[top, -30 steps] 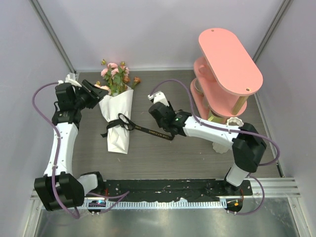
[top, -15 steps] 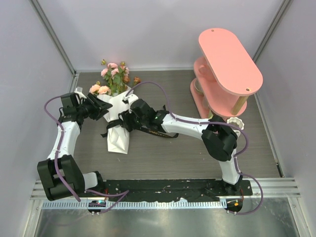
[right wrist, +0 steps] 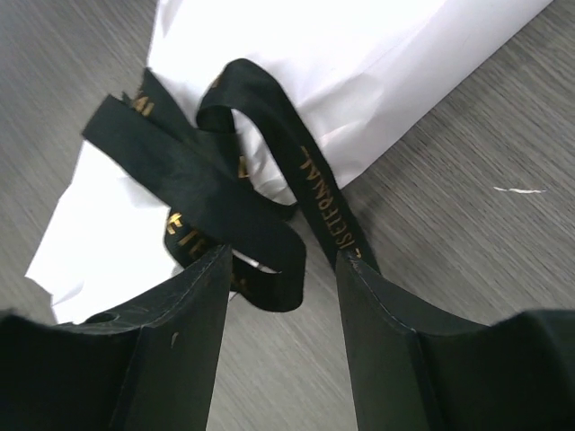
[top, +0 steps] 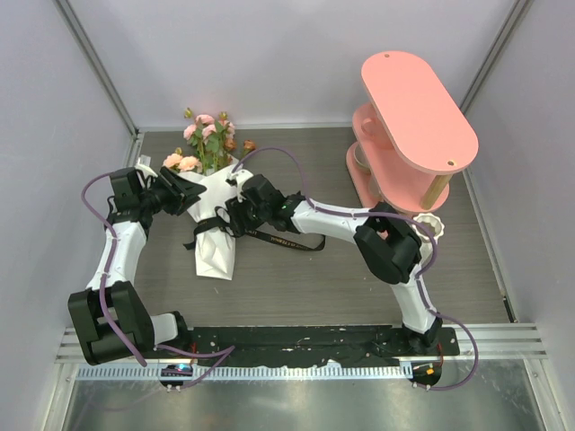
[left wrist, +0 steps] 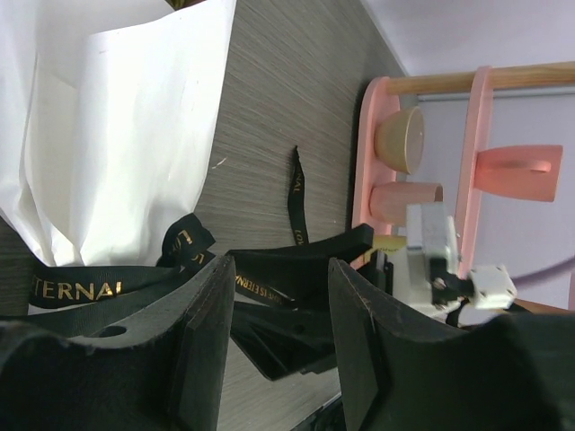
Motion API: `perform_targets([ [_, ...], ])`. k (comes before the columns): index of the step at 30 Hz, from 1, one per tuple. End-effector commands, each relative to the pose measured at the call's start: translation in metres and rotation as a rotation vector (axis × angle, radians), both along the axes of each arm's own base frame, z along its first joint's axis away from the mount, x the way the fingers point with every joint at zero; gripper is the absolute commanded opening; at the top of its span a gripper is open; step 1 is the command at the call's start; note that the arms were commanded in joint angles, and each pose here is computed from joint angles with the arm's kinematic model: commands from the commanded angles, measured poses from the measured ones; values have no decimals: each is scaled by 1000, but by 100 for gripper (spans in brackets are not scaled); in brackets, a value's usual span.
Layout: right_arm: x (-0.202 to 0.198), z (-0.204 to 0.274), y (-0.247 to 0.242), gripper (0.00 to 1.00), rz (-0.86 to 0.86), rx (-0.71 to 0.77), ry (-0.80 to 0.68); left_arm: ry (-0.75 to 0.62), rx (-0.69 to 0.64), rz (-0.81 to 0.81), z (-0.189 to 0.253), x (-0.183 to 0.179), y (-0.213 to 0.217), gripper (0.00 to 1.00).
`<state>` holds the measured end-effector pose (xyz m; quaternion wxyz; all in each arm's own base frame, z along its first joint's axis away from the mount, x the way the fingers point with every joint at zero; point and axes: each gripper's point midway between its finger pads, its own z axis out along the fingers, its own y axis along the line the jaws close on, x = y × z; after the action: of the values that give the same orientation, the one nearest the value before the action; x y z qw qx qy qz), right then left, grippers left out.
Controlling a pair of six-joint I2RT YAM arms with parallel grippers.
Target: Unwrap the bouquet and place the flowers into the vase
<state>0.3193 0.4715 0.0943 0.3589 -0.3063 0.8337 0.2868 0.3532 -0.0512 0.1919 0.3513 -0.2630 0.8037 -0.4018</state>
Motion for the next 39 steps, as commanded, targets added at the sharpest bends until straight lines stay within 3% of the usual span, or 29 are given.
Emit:
perform_targets([
  [1, 9, 16, 14, 54, 41, 27, -42, -65, -14, -21, 15, 2, -3, 49],
  [5, 9, 11, 19, 47, 59, 16, -30, -68, -13, -21, 16, 2, -3, 49],
  [8, 9, 5, 22, 36, 72, -2, -11, -69, -13, -23, 16, 2, -3, 49],
  [10, 10, 7, 24, 35, 85, 0, -11, -69, -13, -23, 16, 2, -3, 49],
  [14, 6, 14, 24, 54, 95, 17, -17, -70, -12, -23, 15, 2, -3, 49],
  [22, -10, 3, 27, 56, 149, 35, 55, -74, -14, -27, 17, 2, -3, 49],
  [25, -7, 6, 28, 46, 141, 38, 48, -71, -15, -27, 15, 2, -3, 49],
  [29, 0, 24, 24, 17, 90, 42, -9, -76, -11, -25, 17, 1, -3, 49],
  [35, -1, 85, 26, 1, 53, 79, -100, -120, 65, 23, 29, -1, 7, 48],
  [39, -14, 128, 39, 1, 56, 175, -112, -186, 171, 121, 49, -8, 29, 48],
])
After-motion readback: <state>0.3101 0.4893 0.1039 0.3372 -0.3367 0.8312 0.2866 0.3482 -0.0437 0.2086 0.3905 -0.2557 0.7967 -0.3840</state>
